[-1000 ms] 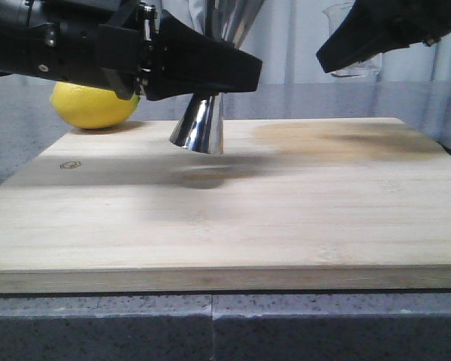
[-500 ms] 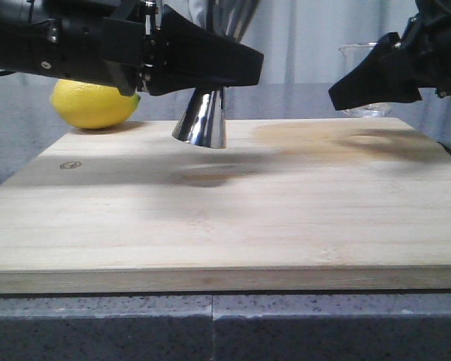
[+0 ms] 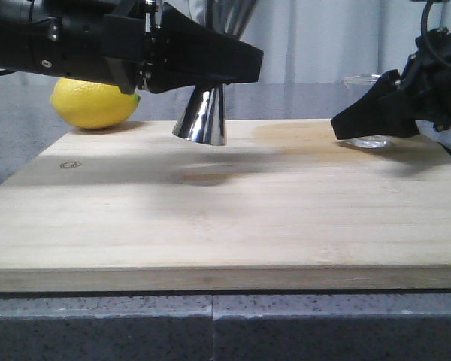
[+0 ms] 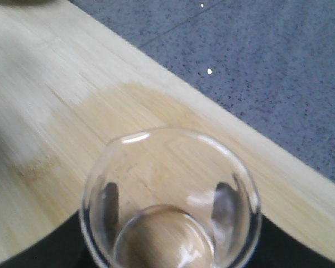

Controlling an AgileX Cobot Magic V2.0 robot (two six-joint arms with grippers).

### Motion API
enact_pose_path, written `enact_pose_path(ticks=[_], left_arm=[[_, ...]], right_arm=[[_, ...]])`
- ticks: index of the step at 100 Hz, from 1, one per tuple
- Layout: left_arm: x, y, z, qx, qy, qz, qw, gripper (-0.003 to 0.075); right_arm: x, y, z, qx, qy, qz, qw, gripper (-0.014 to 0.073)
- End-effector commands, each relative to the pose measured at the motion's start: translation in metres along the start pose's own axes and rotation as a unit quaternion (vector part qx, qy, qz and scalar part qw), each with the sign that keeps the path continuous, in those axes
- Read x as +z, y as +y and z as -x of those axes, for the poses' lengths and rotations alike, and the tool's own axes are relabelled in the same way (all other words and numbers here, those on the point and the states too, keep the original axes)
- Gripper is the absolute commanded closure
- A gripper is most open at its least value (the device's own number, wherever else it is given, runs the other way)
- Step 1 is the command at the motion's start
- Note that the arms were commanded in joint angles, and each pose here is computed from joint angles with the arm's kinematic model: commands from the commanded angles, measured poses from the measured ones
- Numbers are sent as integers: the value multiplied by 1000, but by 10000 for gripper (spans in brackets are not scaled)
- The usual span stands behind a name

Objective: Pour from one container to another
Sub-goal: 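Lower the beaker onto the board farther from the lemon with the right gripper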

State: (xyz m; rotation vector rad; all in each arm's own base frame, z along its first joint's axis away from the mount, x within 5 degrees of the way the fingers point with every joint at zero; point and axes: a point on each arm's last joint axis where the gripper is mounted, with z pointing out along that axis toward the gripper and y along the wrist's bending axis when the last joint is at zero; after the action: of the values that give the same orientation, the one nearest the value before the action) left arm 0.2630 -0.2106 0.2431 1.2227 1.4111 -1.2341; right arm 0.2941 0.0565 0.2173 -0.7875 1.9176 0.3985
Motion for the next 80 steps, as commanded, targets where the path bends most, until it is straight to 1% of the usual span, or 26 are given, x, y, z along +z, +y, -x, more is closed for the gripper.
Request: enact_pose_path(ticks=[1, 32, 62, 69, 74, 80], left_arm=[[-6, -11, 35, 21, -80, -27, 996, 739], [-6, -11, 35, 20, -81, -26, 996, 739], [-6, -11, 35, 20, -81, -26, 996, 739], [-6, -11, 35, 20, -81, -26, 996, 739], [-6, -11, 35, 20, -81, -26, 996, 739], [-6, -11, 35, 20, -81, -25, 996, 739]], right_arm=[[-2, -1, 13, -6, -42, 6, 999, 473], [5, -5, 7, -21, -43, 4, 999, 473], [5, -5, 7, -18, -42, 1, 999, 466], [5, -5, 7, -18, -42, 1, 999, 433], [5, -5, 7, -17, -43, 0, 999, 386], [5, -6, 7, -15, -43, 0, 999, 309]])
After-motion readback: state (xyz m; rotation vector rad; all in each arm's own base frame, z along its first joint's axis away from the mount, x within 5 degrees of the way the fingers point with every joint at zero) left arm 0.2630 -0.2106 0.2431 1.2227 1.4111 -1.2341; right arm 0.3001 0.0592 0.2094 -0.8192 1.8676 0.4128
